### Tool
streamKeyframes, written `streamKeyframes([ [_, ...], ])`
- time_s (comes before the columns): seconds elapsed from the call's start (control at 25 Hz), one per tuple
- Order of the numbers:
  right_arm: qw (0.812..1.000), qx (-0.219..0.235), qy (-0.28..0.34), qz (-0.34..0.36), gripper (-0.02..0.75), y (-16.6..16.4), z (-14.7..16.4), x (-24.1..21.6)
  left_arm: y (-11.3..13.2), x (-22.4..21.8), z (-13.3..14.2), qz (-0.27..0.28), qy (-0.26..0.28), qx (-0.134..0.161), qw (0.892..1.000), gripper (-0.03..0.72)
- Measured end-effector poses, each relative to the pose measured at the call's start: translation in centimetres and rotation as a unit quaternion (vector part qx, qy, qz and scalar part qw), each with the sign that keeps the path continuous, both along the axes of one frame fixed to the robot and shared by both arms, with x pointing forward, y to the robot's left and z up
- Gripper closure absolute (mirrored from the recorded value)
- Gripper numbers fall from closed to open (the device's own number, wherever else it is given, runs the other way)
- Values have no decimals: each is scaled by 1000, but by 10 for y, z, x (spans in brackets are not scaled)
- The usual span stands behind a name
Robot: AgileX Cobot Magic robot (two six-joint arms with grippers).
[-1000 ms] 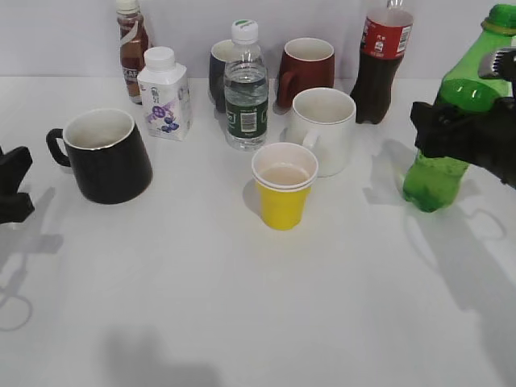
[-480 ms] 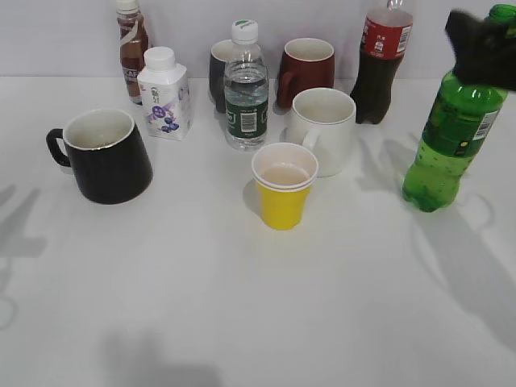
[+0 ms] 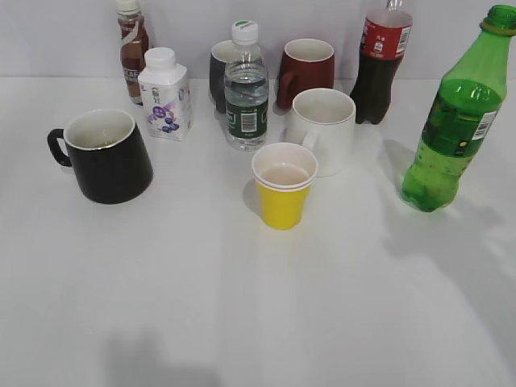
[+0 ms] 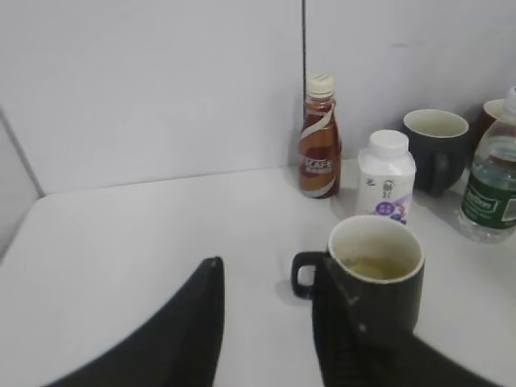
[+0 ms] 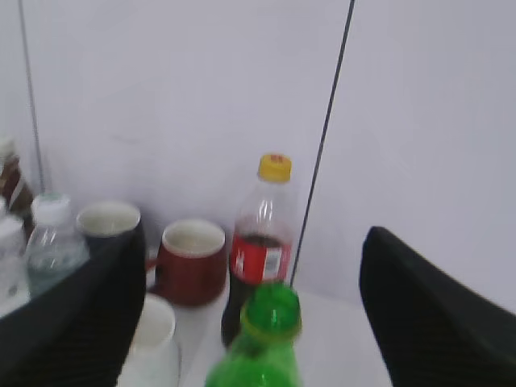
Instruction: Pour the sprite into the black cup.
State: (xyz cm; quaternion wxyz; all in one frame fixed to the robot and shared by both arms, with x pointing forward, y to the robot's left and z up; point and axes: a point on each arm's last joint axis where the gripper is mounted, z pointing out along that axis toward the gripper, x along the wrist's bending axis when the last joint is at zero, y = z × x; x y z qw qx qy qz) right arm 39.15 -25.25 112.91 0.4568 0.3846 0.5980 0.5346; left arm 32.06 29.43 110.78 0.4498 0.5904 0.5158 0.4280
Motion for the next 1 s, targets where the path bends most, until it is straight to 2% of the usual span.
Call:
streamKeyframes([
  [0.08, 999, -13, 29, 4, 133, -8, 1, -28, 4, -18, -1, 7, 14, -1, 1000, 363],
  [0.2, 997, -22, 67, 9, 140, -20, -3, -71, 9, -43, -13, 15, 71, -7, 997, 272],
  [0.28, 993, -33, 114, 12, 141, -27, -13, -98, 11, -58, -24, 19, 116, -10, 993, 216],
  [0.44, 979, -36, 202, 12, 141, -42, -39, -149, 16, -89, -40, 26, 163, -10, 986, 188],
  [0.56, 970, -38, 240, 8, 141, -49, -55, -172, 19, -101, -46, 30, 154, -11, 988, 185],
  [0.72, 962, -46, 268, 3, 141, -50, -74, -172, 18, -99, -47, 28, 142, -12, 989, 183],
  [1.0, 973, -19, 231, -6, 141, -47, -77, -159, 16, -89, -51, 24, 113, -14, 993, 195],
])
